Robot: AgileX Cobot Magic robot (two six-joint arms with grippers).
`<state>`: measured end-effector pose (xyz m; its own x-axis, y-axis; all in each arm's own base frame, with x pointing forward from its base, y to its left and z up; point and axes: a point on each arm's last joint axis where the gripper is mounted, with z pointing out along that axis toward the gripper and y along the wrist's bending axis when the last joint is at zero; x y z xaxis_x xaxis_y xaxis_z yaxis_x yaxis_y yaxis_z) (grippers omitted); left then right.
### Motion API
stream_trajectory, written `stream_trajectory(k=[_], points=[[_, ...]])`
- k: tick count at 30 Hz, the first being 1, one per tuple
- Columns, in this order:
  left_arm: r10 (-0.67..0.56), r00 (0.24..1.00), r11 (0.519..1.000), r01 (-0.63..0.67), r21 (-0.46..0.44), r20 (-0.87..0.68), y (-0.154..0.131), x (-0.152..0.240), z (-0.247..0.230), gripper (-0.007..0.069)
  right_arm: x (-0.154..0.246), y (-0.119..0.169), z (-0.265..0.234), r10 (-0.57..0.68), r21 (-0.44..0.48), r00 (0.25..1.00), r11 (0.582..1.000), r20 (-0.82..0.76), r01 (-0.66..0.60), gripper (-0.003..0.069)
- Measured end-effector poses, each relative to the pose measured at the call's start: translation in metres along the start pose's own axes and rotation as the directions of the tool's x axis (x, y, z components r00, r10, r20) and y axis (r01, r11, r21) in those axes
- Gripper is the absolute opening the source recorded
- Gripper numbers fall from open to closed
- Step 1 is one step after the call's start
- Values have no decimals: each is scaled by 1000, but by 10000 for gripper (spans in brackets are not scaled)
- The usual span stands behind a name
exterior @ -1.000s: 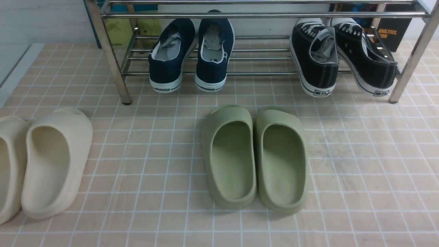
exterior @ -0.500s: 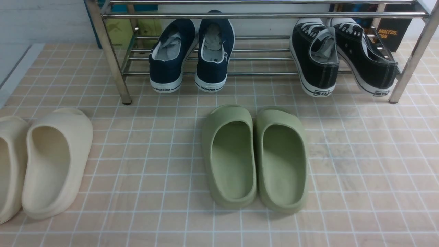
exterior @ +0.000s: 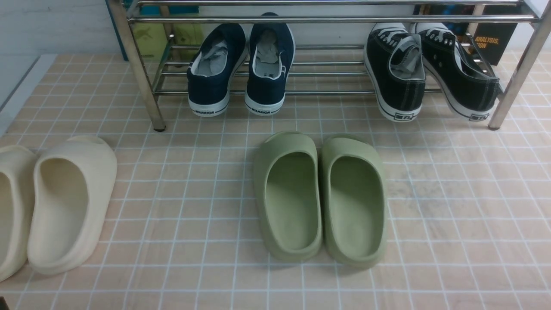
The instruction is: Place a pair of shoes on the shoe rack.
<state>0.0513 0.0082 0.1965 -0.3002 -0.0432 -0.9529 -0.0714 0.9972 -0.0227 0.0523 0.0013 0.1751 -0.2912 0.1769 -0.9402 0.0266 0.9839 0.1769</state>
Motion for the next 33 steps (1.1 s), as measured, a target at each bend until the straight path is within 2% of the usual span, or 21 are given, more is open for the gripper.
stream_trajectory(k=[5, 11, 24, 33], points=[[72, 996, 996, -74, 49, 55, -6, -3, -1, 79, 0, 0, 0, 0, 0, 1000, 1000, 0, 0, 240], [36, 999, 994, -39, 99, 32, -10, 20, 8, 87, 0, 0, 0, 0, 0, 1000, 1000, 0, 0, 240], [93, 996, 990, -94, 108, 18, -11, 23, 8, 94, 0, 0, 0, 0, 0, 1000, 1000, 0, 0, 240], [114, 993, 978, -116, 172, 19, -14, 23, 7, 97, 0, 0, 0, 0, 0, 1000, 1000, 0, 0, 240]])
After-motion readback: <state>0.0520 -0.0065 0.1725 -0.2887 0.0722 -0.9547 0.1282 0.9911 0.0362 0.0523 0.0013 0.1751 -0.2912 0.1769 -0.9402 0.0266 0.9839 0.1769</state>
